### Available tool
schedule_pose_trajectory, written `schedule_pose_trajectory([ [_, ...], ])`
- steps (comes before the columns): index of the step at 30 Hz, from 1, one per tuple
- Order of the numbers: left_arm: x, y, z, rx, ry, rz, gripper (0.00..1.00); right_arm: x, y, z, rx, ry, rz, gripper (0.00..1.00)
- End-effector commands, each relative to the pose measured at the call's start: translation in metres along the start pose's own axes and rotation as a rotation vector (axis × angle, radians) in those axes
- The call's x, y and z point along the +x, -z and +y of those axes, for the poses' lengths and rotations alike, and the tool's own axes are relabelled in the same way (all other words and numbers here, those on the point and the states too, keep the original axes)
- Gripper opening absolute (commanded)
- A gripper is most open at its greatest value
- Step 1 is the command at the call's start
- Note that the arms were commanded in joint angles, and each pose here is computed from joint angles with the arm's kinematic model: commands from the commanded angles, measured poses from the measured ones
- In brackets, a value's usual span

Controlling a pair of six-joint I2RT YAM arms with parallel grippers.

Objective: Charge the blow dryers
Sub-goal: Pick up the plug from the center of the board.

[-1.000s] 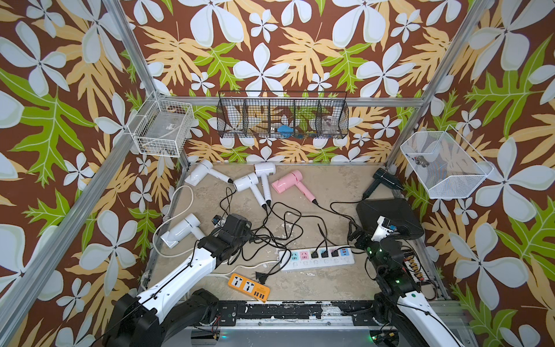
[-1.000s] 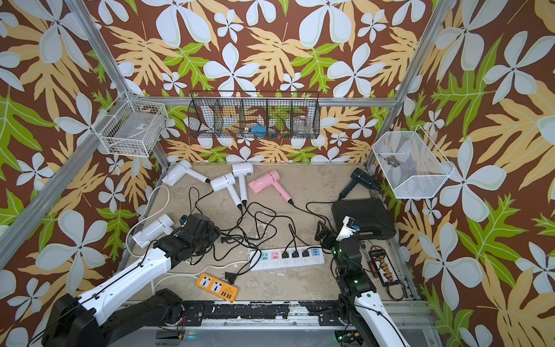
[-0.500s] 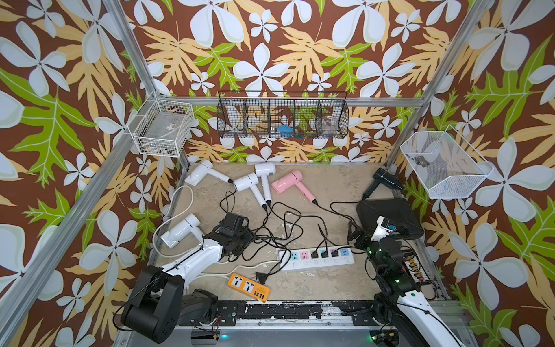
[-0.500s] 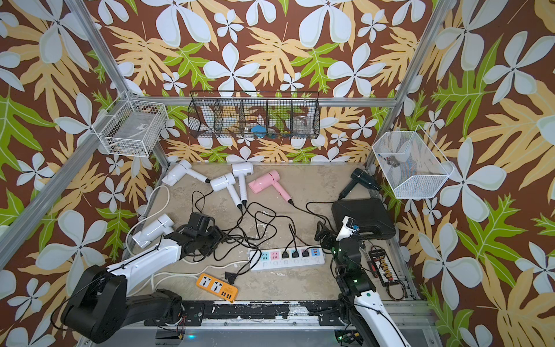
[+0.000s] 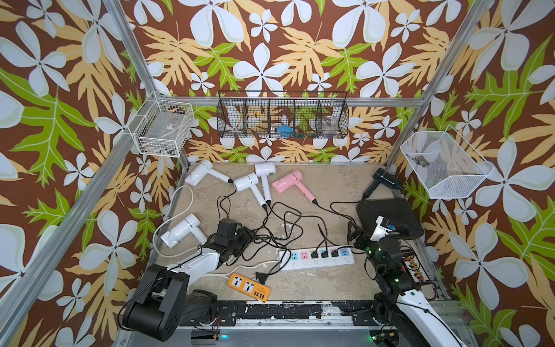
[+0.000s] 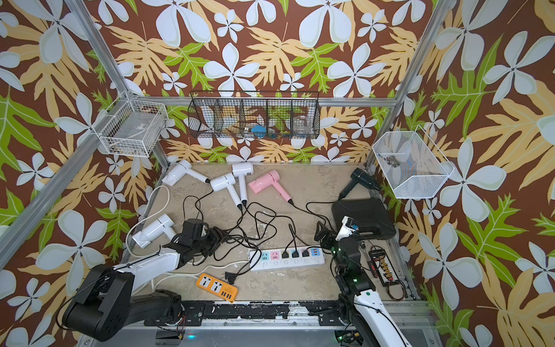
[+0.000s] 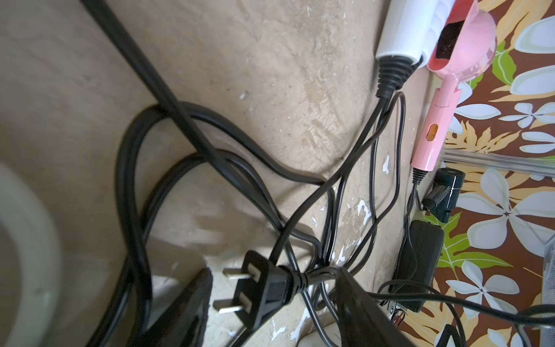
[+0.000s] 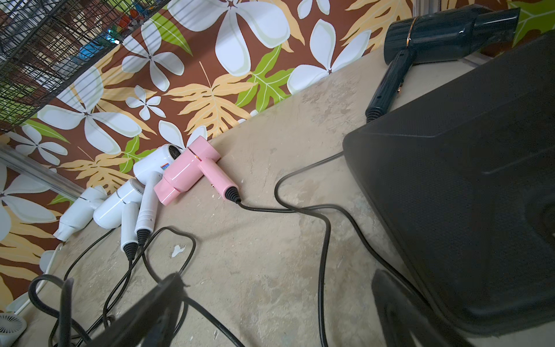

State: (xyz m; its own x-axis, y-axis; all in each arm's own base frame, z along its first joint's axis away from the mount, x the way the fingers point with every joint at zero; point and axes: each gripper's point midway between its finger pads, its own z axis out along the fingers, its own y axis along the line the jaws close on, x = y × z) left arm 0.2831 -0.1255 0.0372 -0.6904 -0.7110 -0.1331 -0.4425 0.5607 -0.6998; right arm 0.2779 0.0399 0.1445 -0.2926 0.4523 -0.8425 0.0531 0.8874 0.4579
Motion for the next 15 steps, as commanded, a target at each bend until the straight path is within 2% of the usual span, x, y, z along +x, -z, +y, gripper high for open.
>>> schedule_pose_trajectory([
  [1, -0.0007, -0.0005, -0.0046, 0.041, -0.025, -0.004, 0.64, -0.0052, 0.0001, 0.0053, -0.022, -0.012, -0.016, 1.00],
  [8, -0.0016, -0.0027, -0.0111, 0.081, -0.038, -0.002, 0.50, -0.0053, 0.0000, 0.0056, -0.023, -0.013, -0.015, 1.00],
  [15, -0.0014, -0.0038, -0.0112, 0.091, -0.040, -0.002, 0.42, -0.0053, -0.0002, 0.0068, -0.029, -0.015, -0.013, 1.00],
])
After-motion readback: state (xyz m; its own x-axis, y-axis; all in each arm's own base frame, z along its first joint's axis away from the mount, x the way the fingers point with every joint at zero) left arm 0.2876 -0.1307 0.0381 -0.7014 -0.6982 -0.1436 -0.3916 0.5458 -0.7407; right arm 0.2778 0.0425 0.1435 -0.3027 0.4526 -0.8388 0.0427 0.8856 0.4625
